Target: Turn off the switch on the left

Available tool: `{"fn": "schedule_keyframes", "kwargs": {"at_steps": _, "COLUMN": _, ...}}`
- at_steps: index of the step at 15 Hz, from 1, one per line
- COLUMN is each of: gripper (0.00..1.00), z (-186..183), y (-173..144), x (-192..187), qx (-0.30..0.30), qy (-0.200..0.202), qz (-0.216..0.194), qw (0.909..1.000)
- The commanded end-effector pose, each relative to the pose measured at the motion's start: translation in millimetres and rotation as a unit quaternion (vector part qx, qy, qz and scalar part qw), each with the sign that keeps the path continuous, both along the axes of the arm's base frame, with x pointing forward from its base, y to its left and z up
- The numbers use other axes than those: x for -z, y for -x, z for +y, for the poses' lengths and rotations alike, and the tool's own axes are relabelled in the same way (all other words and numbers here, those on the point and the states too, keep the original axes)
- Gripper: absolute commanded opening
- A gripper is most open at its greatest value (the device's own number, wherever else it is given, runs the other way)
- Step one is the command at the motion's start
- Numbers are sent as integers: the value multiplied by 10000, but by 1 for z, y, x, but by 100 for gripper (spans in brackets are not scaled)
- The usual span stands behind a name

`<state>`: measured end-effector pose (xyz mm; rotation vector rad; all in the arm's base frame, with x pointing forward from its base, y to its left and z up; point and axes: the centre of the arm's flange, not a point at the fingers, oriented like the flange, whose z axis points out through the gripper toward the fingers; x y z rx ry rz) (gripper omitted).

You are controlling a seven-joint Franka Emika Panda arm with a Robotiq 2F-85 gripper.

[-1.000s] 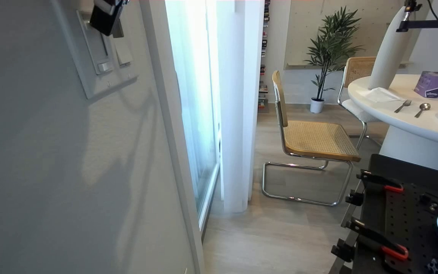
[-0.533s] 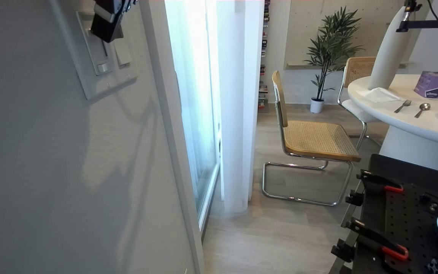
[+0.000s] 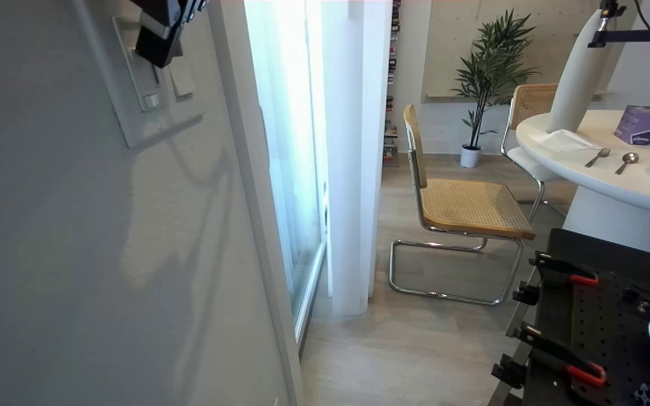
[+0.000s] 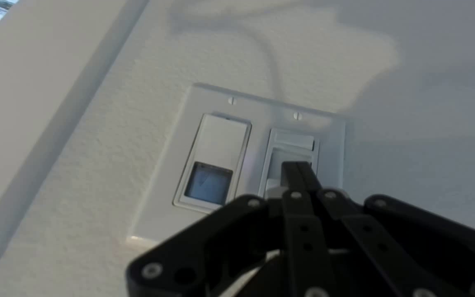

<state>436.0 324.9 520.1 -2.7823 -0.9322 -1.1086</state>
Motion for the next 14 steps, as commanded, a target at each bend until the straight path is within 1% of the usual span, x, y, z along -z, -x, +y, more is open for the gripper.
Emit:
{"fn": "schedule_keyframes", "kwargs": {"at_steps": 1, "gripper": 0, "z": 11, "y": -18, "x": 8, "qx": 34, "qy": -101, "qz": -37, "qw": 9999}}
{"fn": "schedule_keyframes", "kwargs": {"at_steps": 14, "gripper": 0, "z": 13, "y": -21, "x": 11, "qx": 80, "qy": -64, "qz": -36, "qw": 9999}}
